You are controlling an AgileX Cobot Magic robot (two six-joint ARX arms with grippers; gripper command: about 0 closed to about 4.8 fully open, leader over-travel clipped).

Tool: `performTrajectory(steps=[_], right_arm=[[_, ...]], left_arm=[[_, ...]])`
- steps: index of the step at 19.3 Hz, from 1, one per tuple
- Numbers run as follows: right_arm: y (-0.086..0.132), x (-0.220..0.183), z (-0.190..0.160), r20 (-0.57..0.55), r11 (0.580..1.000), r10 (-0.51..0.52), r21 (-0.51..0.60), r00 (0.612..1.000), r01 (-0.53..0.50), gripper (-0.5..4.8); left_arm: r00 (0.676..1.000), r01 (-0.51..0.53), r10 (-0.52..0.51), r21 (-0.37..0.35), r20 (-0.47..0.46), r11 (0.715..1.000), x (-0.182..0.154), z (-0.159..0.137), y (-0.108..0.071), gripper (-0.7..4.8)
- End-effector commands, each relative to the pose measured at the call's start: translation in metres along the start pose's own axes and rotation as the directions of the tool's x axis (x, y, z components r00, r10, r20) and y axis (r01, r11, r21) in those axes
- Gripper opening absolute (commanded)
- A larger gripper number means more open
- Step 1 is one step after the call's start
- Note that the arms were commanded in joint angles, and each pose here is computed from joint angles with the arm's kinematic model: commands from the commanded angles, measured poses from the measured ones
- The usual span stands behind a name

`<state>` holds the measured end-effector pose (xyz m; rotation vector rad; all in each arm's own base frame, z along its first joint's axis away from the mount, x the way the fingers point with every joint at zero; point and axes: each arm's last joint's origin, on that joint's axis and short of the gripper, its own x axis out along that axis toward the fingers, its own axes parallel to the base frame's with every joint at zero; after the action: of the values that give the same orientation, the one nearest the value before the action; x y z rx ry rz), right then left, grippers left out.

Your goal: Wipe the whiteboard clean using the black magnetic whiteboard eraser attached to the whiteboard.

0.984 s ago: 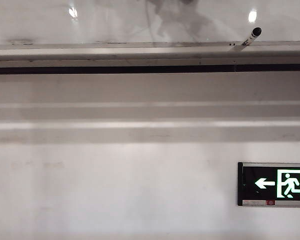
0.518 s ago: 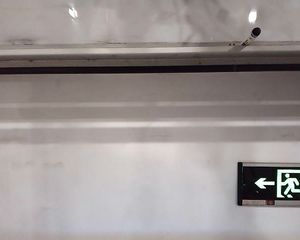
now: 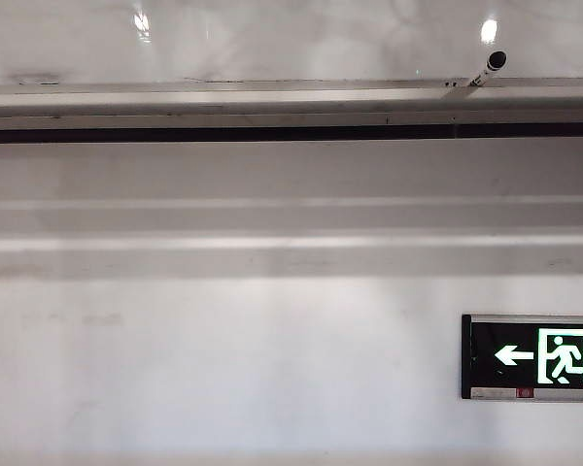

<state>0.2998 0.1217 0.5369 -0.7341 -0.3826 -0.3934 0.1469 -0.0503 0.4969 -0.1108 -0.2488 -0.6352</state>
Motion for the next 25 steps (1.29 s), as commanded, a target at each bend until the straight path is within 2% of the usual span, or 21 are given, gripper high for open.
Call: performTrajectory(steps=[1, 3, 5, 6, 9, 10, 13, 15, 20, 23, 25], right_arm=[[-0.012, -0.004, 0.007, 0.102, 0.943, 0.016, 0.33, 0.995, -0.049, 0.2], [-0.006, -0.004, 0.005, 0.094, 0.9, 0.084, 0.419, 0.992, -0.116, 0.2], [0.002, -0.004, 0.001, 0.094, 0.84, 0.183, 0.502, 0.979, -0.205, 0.21], [0.006, -0.005, 0.0, 0.102, 0.795, 0.233, 0.554, 0.967, -0.249, 0.2], [0.007, -0.003, -0.006, 0.083, 0.686, 0.263, 0.685, 0.961, -0.246, 0.2], [0.008, -0.002, -0.008, 0.069, 0.664, 0.27, 0.709, 0.96, -0.237, 0.2], [0.01, 0.002, -0.014, 0.065, 0.658, 0.29, 0.71, 0.955, -0.249, 0.2], [0.011, 0.006, -0.02, 0.047, 0.67, 0.286, 0.704, 0.957, -0.235, 0.2], [0.026, 0.015, -0.032, 0.022, 0.682, 0.321, 0.689, 0.947, -0.247, 0.22], [0.027, 0.015, -0.032, 0.023, 0.686, 0.319, 0.684, 0.947, -0.248, 2.22], [0.024, 0.014, -0.031, 0.031, 0.684, 0.313, 0.686, 0.949, -0.248, 2.63]], left_arm=[[1.0, 0.009, -0.009, 0.006, 0.021, 1.0, -0.001, 0.003, -0.001, -0.05], [1.0, 0.009, -0.009, 0.005, 0.02, 1.0, -0.001, 0.003, -0.001, -0.05], [1.0, 0.009, -0.009, 0.005, 0.02, 1.0, -0.001, 0.003, -0.001, -0.05], [1.0, 0.009, -0.009, 0.005, 0.02, 1.0, -0.001, 0.003, -0.001, -0.05], [1.0, 0.009, -0.009, 0.005, 0.02, 1.0, -0.001, 0.003, -0.001, -0.05], [1.0, 0.009, -0.009, 0.005, 0.021, 1.0, -0.001, 0.003, -0.001, -0.05], [1.0, 0.009, -0.009, 0.006, 0.021, 1.0, -0.001, 0.003, -0.001, -0.05], [1.0, 0.009, -0.01, 0.006, 0.022, 1.0, -0.001, 0.004, -0.001, -0.05], [1.0, 0.01, -0.01, 0.007, 0.025, 1.0, -0.001, 0.004, -0.001, -0.05], [1.0, 0.009, -0.01, 0.007, 0.025, 1.0, -0.001, 0.004, -0.001, -0.05], [1.0, 0.009, -0.01, 0.007, 0.025, 1.0, -0.001, 0.004, -0.001, -0.05]])
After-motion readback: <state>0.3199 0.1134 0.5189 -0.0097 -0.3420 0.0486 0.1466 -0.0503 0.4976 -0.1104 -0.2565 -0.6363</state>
